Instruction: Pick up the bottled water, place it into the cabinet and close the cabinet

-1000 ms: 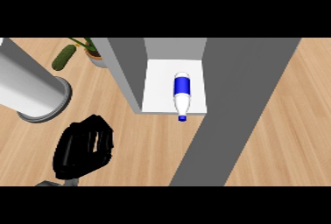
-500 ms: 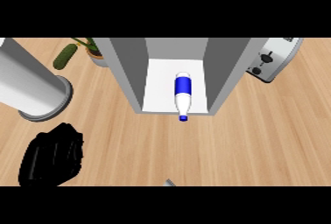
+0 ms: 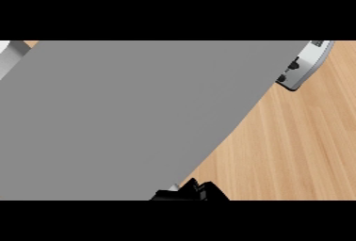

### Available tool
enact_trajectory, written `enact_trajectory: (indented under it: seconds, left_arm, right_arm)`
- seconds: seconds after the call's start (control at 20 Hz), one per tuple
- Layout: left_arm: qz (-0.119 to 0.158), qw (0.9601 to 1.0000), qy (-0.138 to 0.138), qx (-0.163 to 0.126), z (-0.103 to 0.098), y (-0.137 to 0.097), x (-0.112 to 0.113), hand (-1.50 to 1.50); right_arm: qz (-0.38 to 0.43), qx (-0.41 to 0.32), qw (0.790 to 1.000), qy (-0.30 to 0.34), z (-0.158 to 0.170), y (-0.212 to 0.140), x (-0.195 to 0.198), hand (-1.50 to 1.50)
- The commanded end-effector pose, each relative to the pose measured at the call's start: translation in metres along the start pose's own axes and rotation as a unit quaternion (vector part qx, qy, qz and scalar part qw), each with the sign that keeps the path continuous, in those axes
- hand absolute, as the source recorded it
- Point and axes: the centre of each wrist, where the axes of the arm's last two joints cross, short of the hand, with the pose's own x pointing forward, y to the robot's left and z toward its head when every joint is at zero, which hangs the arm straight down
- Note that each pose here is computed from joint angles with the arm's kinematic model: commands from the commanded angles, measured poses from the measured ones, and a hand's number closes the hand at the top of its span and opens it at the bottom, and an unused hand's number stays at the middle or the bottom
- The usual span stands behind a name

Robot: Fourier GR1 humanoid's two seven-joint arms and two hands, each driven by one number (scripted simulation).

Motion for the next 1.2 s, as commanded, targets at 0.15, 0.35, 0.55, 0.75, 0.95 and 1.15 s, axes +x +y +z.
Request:
enact_trajectory:
  seconds: [0.15, 0.35, 0.55, 0.75, 0.95, 1.15]
  left_arm:
    - [0.004, 1.0000, 0.001, -0.004, 0.008, 0.017, 0.013, 1.50]
    - [-0.004, 0.9999, -0.005, 0.008, 0.007, 0.026, 0.000, 1.50]
    - [-0.007, 1.0000, -0.001, 0.003, 0.018, 0.035, 0.012, 1.50]
    - [-0.008, 0.9999, -0.005, -0.005, 0.018, 0.034, 0.025, 1.50]
    - [-0.007, 0.9999, -0.014, -0.002, 0.020, 0.041, 0.026, 1.50]
    - [-0.006, 0.9998, 0.001, -0.019, 0.023, 0.032, 0.014, 1.50]
  right_arm:
    - [-0.071, -0.046, 0.996, 0.037, -0.097, -0.020, -0.008, 1.50]
    - [-0.108, -0.028, 0.992, 0.059, -0.116, -0.054, -0.046, 1.50]
    - [-0.118, -0.030, 0.989, 0.080, -0.151, -0.080, -0.068, 1.50]
    - [-0.088, -0.038, 0.991, 0.096, -0.177, -0.102, -0.086, 1.50]
    - [-0.087, -0.044, 0.991, 0.092, -0.164, -0.128, -0.109, 1.50]
    - [-0.070, -0.042, 0.992, 0.092, -0.165, -0.144, -0.112, 1.50]
